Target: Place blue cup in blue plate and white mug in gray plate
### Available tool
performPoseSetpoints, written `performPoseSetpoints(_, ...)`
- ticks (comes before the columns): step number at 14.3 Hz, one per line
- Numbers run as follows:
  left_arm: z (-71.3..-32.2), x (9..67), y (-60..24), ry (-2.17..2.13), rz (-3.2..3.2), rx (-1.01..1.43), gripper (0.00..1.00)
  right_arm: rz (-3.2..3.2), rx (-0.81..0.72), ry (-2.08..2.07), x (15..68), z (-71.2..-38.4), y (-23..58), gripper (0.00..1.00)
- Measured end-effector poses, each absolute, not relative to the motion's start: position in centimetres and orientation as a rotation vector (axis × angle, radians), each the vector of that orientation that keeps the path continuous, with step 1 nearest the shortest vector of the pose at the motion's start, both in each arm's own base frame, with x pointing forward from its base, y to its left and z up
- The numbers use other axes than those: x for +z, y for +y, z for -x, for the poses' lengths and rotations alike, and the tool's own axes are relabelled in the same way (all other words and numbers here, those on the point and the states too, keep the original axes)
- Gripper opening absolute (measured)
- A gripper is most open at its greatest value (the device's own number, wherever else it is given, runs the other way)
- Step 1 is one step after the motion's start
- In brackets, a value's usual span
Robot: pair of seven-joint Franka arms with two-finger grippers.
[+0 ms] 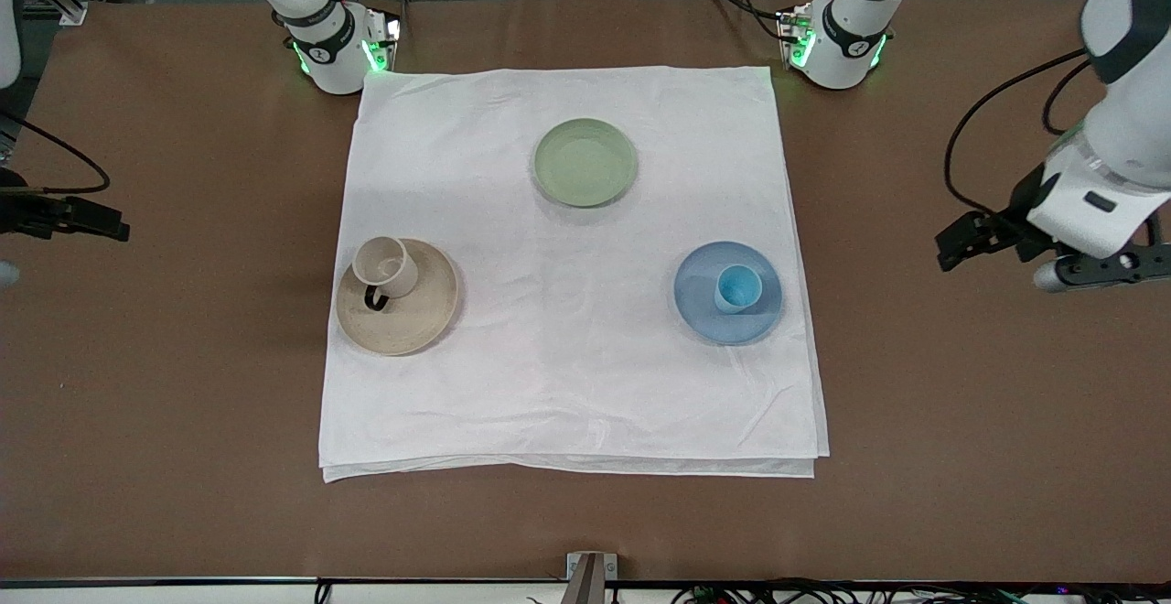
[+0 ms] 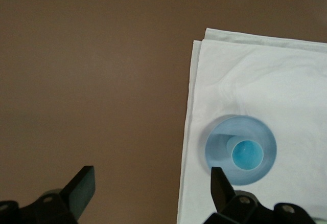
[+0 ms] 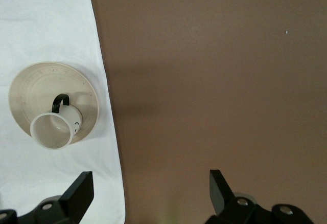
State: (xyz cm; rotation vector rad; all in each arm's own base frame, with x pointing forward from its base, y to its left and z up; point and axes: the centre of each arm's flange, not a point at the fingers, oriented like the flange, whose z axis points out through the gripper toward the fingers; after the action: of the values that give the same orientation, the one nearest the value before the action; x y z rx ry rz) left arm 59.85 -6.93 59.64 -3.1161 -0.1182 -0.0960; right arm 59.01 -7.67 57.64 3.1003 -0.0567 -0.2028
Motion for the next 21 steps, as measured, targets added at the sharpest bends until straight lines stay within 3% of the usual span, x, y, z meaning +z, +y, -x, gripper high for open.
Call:
performPoseSetpoints(8, -53.1, 66.4, -6.5, -0.021, 3.082, 0.0, 1.0, -3.104, -0.365, -0.042, 60.0, -56.8, -5.5, 1.0)
performPoseSetpoints(21, -51.3, 65.8, -7.1, 0.038, 3.111, 0.037, 1.0, -3.151, -0.15, 0.015, 68.8, -48.7, -3.1, 1.0)
